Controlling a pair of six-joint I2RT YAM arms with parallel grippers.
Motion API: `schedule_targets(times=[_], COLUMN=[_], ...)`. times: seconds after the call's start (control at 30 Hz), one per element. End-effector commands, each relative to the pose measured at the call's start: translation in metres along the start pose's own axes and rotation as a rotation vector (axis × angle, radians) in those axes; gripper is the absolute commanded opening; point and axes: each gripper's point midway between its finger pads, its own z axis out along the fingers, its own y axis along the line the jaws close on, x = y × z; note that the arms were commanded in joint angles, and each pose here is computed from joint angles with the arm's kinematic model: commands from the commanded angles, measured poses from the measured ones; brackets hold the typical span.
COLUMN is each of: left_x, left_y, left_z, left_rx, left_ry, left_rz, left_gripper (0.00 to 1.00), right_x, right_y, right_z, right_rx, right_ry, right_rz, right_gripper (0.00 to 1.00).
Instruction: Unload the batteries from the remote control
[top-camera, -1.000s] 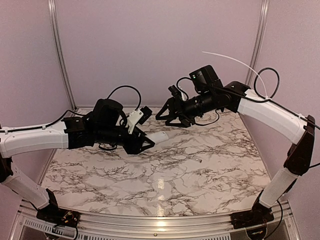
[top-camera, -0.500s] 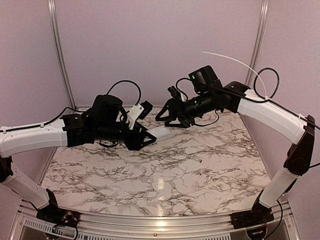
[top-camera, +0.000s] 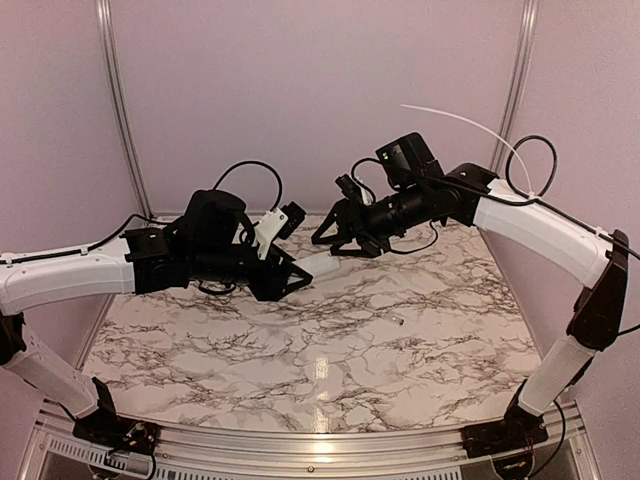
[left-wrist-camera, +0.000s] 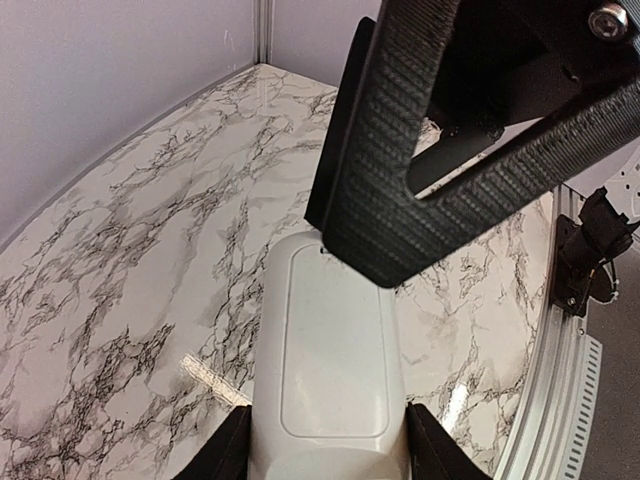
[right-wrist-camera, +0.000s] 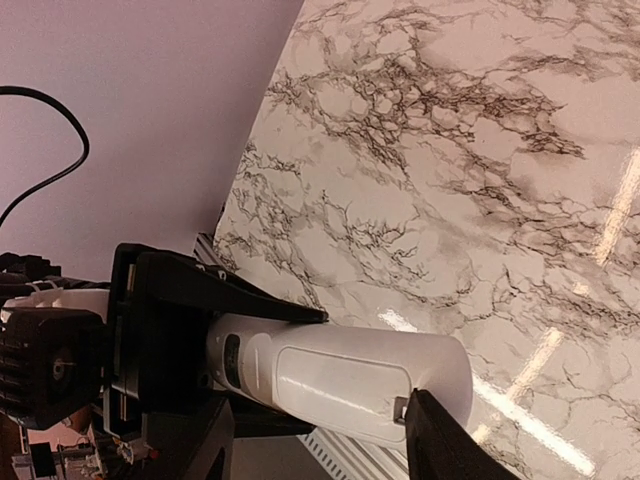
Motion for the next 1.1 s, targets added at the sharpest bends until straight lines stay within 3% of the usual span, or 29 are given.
schedule_targets(times=[0.0, 1.07], left_x=[-0.024, -0.033], left_y=[-0.002, -0.001], left_z=[-0.003, -0.009], left_rx=[-0.009, -0.039], left_ry=[-0.059, -0.104], left_rz=[0.005, 0.034], left_gripper=[0.2, 0.19], right_x=[0.0, 0.002], right_y=[0.0, -0.001], right_z=[0.004, 0.014], right_rx=[0.019, 0.013], right_ry=[0.009, 0.039], right_rz=[-0.003, 0.04], right_gripper=[0.57, 0.55])
